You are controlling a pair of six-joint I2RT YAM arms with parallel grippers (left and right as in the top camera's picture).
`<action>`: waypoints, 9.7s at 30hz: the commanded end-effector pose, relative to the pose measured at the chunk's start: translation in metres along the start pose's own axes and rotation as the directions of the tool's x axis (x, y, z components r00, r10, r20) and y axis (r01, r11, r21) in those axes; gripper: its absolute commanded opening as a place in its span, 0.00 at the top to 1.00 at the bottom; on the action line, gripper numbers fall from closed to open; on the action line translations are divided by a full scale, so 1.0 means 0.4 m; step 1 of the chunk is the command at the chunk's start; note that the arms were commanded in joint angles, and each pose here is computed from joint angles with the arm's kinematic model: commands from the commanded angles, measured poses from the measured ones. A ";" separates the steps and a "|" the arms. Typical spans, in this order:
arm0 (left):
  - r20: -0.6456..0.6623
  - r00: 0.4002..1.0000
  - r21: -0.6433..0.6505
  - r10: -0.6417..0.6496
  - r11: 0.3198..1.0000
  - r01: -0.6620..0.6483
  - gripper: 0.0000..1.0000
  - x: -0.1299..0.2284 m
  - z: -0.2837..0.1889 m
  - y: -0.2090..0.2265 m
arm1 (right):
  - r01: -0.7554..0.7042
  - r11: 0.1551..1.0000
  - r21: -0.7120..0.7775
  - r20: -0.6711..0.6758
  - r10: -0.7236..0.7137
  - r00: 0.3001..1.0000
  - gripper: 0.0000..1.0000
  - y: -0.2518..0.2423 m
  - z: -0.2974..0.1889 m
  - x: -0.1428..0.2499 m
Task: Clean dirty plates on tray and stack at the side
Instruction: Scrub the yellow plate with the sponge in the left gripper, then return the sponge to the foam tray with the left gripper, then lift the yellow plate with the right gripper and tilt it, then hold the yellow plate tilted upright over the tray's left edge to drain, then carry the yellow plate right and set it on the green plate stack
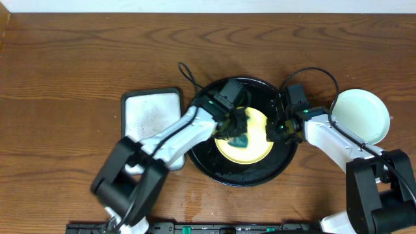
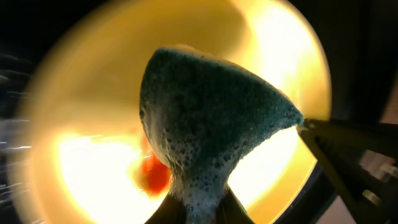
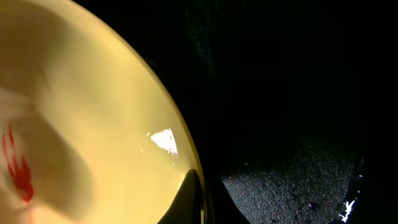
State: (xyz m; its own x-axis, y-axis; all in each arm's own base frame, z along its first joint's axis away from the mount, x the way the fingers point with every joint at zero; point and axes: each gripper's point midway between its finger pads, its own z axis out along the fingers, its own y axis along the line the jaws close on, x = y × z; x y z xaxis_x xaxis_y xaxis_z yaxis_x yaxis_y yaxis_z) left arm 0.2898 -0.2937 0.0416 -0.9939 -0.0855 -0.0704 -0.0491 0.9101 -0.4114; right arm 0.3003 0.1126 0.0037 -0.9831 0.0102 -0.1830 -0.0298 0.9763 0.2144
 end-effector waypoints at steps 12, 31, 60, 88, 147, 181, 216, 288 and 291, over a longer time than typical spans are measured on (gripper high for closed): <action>0.017 0.995 -0.412 -0.100 0.906 0.098 0.93 0.004 0.016 0.242 | -0.018 0.998 0.060 -0.025 0.019 0.999 0.99 -0.029 0.011 0.023; -0.187 0.982 -0.011 -0.034 0.999 0.032 0.93 0.059 0.127 0.021 | -0.017 0.998 0.060 -0.025 0.019 1.000 0.99 -0.029 0.011 0.023; 0.070 0.997 -0.597 0.017 0.802 0.028 0.93 -0.069 0.015 0.353 | -0.017 0.998 0.060 -0.025 0.019 1.000 0.99 -0.028 0.011 0.023; 0.095 0.995 -0.423 0.002 0.905 0.039 0.93 -0.085 -0.287 0.192 | 0.004 0.998 0.063 -0.036 -0.002 0.999 0.99 -0.031 0.011 0.029; 0.563 0.813 -0.059 -0.148 0.974 0.218 0.18 0.046 -0.779 0.378 | 0.614 0.788 0.050 0.574 -0.526 0.628 0.99 0.660 -0.259 -0.216; 0.560 0.815 -0.061 -0.149 0.974 0.220 0.17 0.045 -0.777 0.378 | 0.588 0.565 0.579 0.661 -0.747 0.067 0.99 0.806 -0.520 -0.234; 0.560 0.815 -0.061 -0.149 0.974 0.220 0.17 0.045 -0.777 0.378 | 0.578 0.486 0.655 0.615 -0.788 -0.035 0.99 0.828 -0.545 -0.232; 0.560 0.815 -0.061 -0.149 0.974 0.220 0.16 0.045 -0.777 0.378 | -0.721 0.691 0.053 0.425 0.638 0.643 0.99 -0.554 -0.538 -0.131; 0.560 0.815 -0.061 -0.149 0.974 0.220 0.17 0.045 -0.777 0.378 | -0.786 0.615 0.063 0.413 0.701 0.581 0.99 -0.643 -0.513 -0.096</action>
State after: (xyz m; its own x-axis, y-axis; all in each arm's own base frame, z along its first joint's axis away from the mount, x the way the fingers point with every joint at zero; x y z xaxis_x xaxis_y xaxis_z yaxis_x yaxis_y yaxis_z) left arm 0.2331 -0.0310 0.2536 -0.7529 -0.4344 -0.4945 -0.2834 0.8920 -0.3521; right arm 0.3200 -0.1596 0.1748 -0.5350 0.7439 -0.4006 0.7260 0.6473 0.2323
